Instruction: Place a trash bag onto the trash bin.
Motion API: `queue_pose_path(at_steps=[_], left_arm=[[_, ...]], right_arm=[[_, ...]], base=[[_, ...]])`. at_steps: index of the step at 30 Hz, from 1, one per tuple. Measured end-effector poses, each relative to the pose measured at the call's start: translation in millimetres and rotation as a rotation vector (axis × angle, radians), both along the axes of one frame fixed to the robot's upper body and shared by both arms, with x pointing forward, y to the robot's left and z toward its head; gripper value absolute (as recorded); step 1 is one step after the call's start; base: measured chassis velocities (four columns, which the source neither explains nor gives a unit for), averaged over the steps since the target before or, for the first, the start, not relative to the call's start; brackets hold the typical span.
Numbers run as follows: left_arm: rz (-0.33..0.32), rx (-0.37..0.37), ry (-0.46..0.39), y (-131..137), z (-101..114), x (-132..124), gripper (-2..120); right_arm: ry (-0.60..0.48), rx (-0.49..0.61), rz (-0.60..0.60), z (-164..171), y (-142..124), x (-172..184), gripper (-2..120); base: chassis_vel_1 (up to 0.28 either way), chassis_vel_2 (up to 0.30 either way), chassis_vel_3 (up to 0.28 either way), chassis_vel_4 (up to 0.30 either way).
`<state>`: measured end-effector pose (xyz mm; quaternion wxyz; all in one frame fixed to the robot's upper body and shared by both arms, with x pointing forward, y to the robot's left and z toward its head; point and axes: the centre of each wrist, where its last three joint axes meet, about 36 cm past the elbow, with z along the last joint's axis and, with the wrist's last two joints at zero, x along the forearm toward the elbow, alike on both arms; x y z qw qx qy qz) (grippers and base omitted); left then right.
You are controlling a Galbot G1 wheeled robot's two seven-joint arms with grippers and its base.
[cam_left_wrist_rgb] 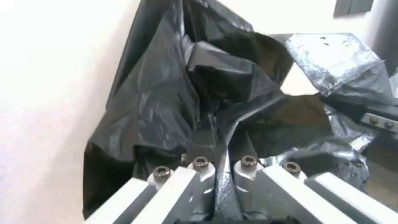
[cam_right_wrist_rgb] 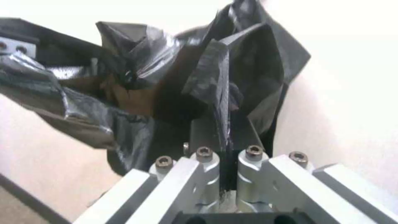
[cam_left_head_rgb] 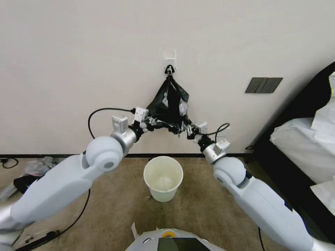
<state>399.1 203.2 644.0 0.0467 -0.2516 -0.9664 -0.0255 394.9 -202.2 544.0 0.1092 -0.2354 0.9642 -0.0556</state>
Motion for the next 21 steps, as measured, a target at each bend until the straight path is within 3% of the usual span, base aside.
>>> queue_pose_path(at_steps=[17, 21], left_arm=[[0.002, -0.041, 0.020, 7, -32, -42, 0], [0.004, -0.061, 0.036, 4, -48, -46, 0]], right_arm=[[0.072, 0.131, -0.001, -10, 10, -59, 0], [0.102, 0.150, -0.020, -24, 12, -68, 0]], base=[[0.000, 0.000, 0.000, 0.000], [0.000, 0.000, 0.000, 0.000]])
